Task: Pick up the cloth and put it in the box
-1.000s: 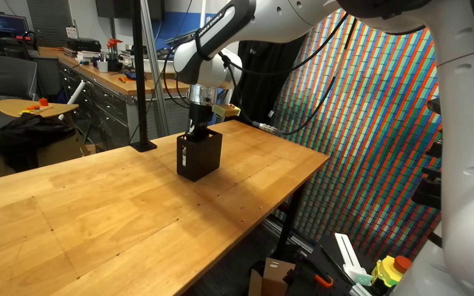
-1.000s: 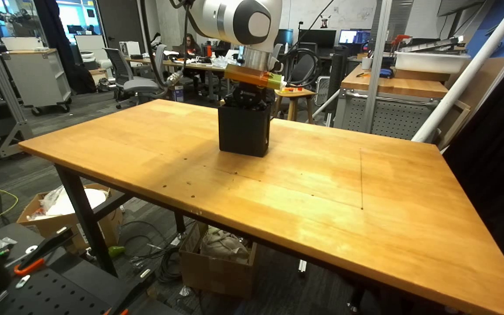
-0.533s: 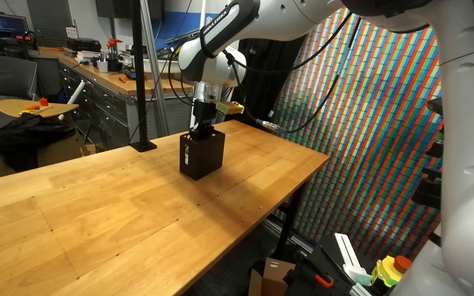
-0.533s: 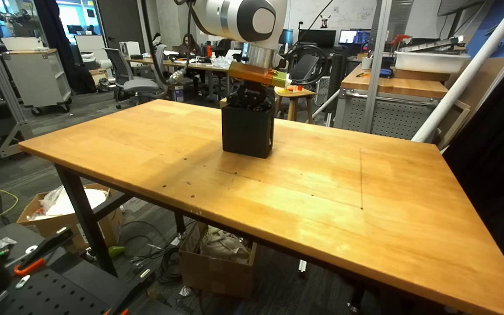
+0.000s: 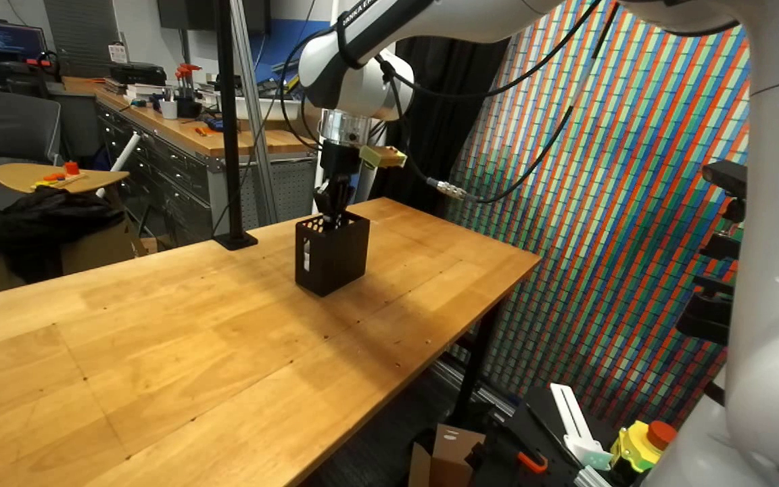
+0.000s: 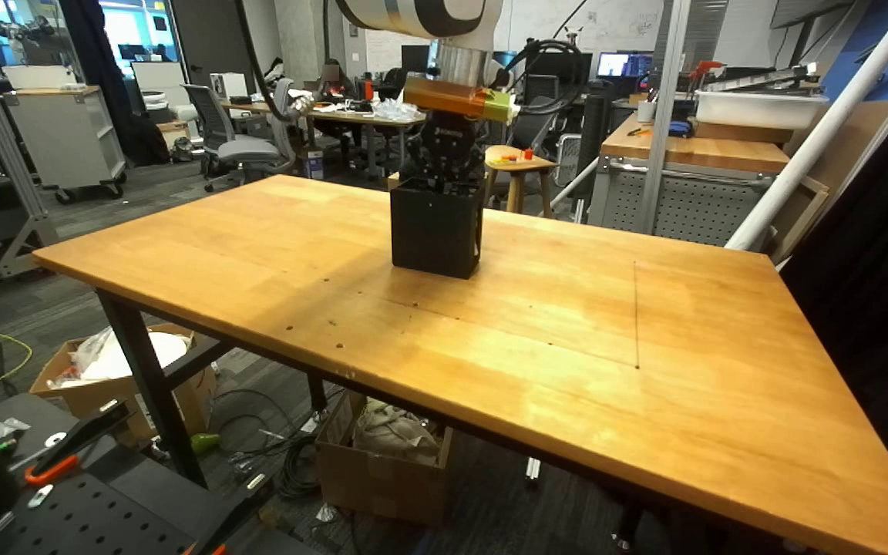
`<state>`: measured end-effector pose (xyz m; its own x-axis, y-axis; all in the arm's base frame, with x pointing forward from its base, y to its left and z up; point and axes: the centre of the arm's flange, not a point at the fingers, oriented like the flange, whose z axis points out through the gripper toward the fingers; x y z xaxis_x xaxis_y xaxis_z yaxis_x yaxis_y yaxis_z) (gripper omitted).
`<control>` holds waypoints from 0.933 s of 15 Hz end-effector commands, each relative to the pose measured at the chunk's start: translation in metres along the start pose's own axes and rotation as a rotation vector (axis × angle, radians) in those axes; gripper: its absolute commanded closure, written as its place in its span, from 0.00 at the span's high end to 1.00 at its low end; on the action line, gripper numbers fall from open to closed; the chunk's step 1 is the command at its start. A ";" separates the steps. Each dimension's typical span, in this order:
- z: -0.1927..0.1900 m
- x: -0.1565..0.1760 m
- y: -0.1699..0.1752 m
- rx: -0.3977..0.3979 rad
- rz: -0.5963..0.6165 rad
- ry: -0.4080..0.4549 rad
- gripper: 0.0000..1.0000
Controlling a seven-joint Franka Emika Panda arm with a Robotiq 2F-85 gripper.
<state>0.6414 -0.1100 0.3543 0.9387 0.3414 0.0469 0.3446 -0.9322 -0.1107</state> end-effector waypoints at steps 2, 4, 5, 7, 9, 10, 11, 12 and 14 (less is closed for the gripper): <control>-0.047 -0.024 -0.006 -0.050 0.018 0.064 0.01; -0.068 -0.035 -0.002 -0.077 0.018 0.099 0.01; -0.077 -0.040 0.000 -0.092 0.017 0.118 0.01; -0.099 -0.051 0.003 -0.118 -0.002 0.180 0.01; -0.119 -0.063 0.004 -0.150 -0.041 0.245 0.03; -0.125 -0.068 0.004 -0.165 -0.061 0.269 0.16; -0.132 -0.075 0.002 -0.178 -0.074 0.292 0.29; -0.119 -0.050 0.012 -0.163 -0.038 0.224 0.04; -0.129 -0.060 0.009 -0.175 -0.054 0.248 0.17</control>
<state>0.5878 -0.1546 0.4782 0.8818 0.3711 0.2912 0.3672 -0.9275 0.0699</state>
